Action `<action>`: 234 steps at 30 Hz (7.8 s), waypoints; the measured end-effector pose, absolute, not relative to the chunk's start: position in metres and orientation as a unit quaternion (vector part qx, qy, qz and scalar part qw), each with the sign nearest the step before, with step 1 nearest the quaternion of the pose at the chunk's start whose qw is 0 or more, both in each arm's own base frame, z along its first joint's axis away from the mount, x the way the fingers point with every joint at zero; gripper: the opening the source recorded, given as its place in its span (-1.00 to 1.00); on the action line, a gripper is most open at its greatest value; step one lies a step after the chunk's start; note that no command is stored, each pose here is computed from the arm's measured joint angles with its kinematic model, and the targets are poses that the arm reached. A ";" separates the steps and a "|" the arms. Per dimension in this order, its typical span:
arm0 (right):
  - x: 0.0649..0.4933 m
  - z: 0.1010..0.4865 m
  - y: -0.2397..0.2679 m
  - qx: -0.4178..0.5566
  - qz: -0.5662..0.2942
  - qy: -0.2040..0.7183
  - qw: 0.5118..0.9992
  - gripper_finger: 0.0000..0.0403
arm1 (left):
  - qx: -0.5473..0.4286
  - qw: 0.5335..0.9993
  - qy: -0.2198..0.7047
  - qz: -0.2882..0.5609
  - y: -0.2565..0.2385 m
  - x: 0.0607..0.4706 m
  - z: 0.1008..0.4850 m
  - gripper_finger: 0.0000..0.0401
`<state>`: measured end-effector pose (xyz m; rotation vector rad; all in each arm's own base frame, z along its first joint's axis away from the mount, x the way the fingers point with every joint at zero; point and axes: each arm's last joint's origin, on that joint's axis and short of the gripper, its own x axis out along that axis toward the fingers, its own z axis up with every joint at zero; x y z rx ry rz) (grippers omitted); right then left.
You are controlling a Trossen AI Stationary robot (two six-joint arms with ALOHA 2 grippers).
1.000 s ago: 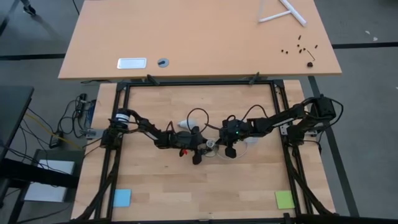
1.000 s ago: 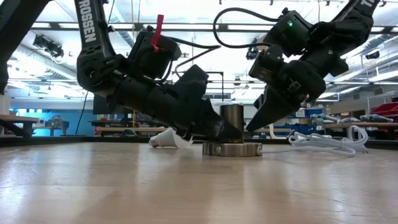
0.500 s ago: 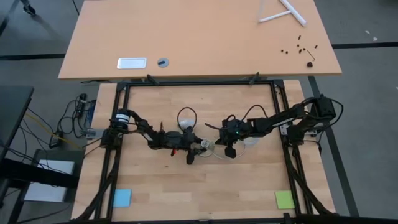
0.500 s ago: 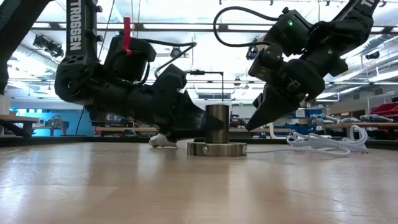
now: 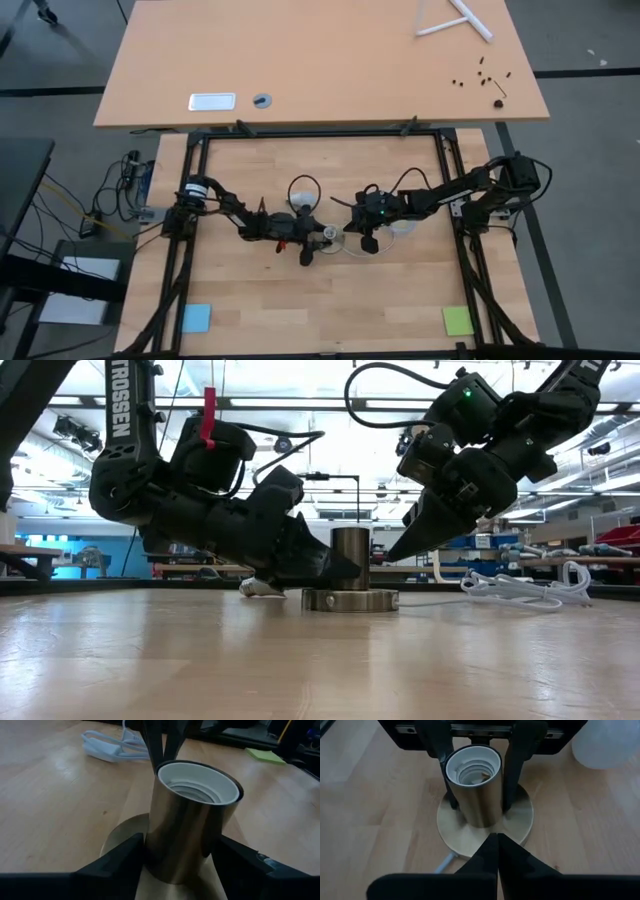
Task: Screw lightbulb
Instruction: Insert the white lightbulb into the golden lamp
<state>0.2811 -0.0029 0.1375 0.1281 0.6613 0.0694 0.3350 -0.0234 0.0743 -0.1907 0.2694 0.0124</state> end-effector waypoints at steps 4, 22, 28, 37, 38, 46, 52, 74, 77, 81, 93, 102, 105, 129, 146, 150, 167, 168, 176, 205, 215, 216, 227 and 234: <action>0.281 0.138 -0.003 0.062 0.034 0.324 0.943 -0.94 | -0.093 0.985 0.142 0.008 -0.023 0.335 0.073 0.07; 0.280 0.161 -0.021 0.043 0.014 0.266 0.963 -0.94 | -0.081 0.968 0.239 -0.011 -0.029 0.309 0.148 -0.19; 0.293 0.163 -0.031 0.047 -0.003 0.187 0.981 -0.94 | -0.096 0.941 0.325 -0.018 -0.045 0.283 0.161 -0.19; 0.337 0.157 -0.043 0.043 -0.059 0.180 0.981 -0.44 | -0.121 0.915 0.384 -0.017 -0.069 0.267 0.157 -0.19; 0.342 0.154 -0.044 0.043 -0.060 0.182 0.980 -0.35 | -0.118 0.915 0.386 -0.014 -0.071 0.266 0.157 -0.19; 0.367 0.133 -0.062 0.044 -0.077 0.225 0.970 0.39 | -0.109 0.917 0.385 -0.004 -0.078 0.263 0.156 -0.19; 0.376 0.114 -0.076 0.049 -0.078 0.244 0.965 0.63 | -0.113 0.918 0.381 -0.004 -0.079 0.264 0.157 -0.19; 0.402 0.081 -0.089 0.045 -0.033 0.233 0.971 0.44 | -0.109 0.924 0.368 -0.011 -0.079 0.266 0.159 -0.19; 0.402 0.089 -0.089 0.043 -0.033 0.224 0.973 0.34 | -0.108 0.923 0.369 -0.010 -0.079 0.266 0.158 -0.19; 0.403 0.098 -0.089 0.043 -0.023 0.214 0.976 0.21 | -0.108 0.923 0.370 -0.010 -0.079 0.265 0.158 -0.19; 0.396 0.102 -0.080 0.086 -0.052 0.272 0.957 0.34 | -0.113 0.923 0.367 -0.014 -0.080 0.266 0.159 -0.19; 0.396 0.101 -0.078 0.099 -0.053 0.279 0.954 0.67 | -0.121 0.924 0.363 -0.024 -0.080 0.267 0.160 -0.19; 0.398 0.104 -0.079 0.098 -0.053 0.258 0.960 0.70 | -0.121 0.923 0.363 -0.025 -0.080 0.267 0.160 -0.19; 0.411 0.120 -0.048 0.045 -0.099 0.171 0.979 0.70 | -0.119 0.923 0.364 -0.025 -0.080 0.267 0.160 -0.19; 0.408 0.120 -0.067 0.064 -0.144 0.168 0.973 0.72 | -0.117 0.924 0.364 -0.025 -0.080 0.267 0.160 -0.19; 0.405 0.119 -0.081 0.051 -0.157 0.175 0.971 0.72 | -0.117 0.924 0.364 -0.025 -0.080 0.267 0.160 -0.19; 0.395 0.116 -0.118 0.006 -0.096 0.195 0.976 0.72 | -0.116 0.923 0.364 -0.029 -0.080 0.267 0.160 -0.19; 0.395 0.116 -0.116 0.005 -0.094 0.195 0.976 0.72 | -0.117 0.923 0.365 -0.030 -0.081 0.267 0.160 -0.19; 0.395 0.116 -0.118 0.016 -0.106 0.193 0.975 0.72 | -0.116 0.923 0.365 -0.031 -0.081 0.267 0.160 -0.19; 0.408 0.117 -0.063 0.032 -0.094 0.186 0.977 0.72 | -0.116 0.924 0.364 -0.034 -0.081 0.267 0.160 -0.19; 0.405 0.115 -0.075 0.041 -0.129 0.195 0.971 0.72 | -0.116 0.924 0.364 -0.036 -0.081 0.267 0.160 -0.19; 0.405 0.115 -0.076 0.044 -0.126 0.199 0.971 0.72 | -0.116 0.923 0.364 -0.036 -0.081 0.267 0.160 -0.19; 0.409 0.119 -0.061 0.070 -0.107 0.170 0.977 0.72 | -0.117 0.923 0.365 -0.039 -0.081 0.267 0.160 -0.19; 0.409 0.115 -0.056 0.069 -0.113 0.195 0.972 0.73 | -0.109 0.924 0.365 -0.043 -0.081 0.267 0.160 -0.19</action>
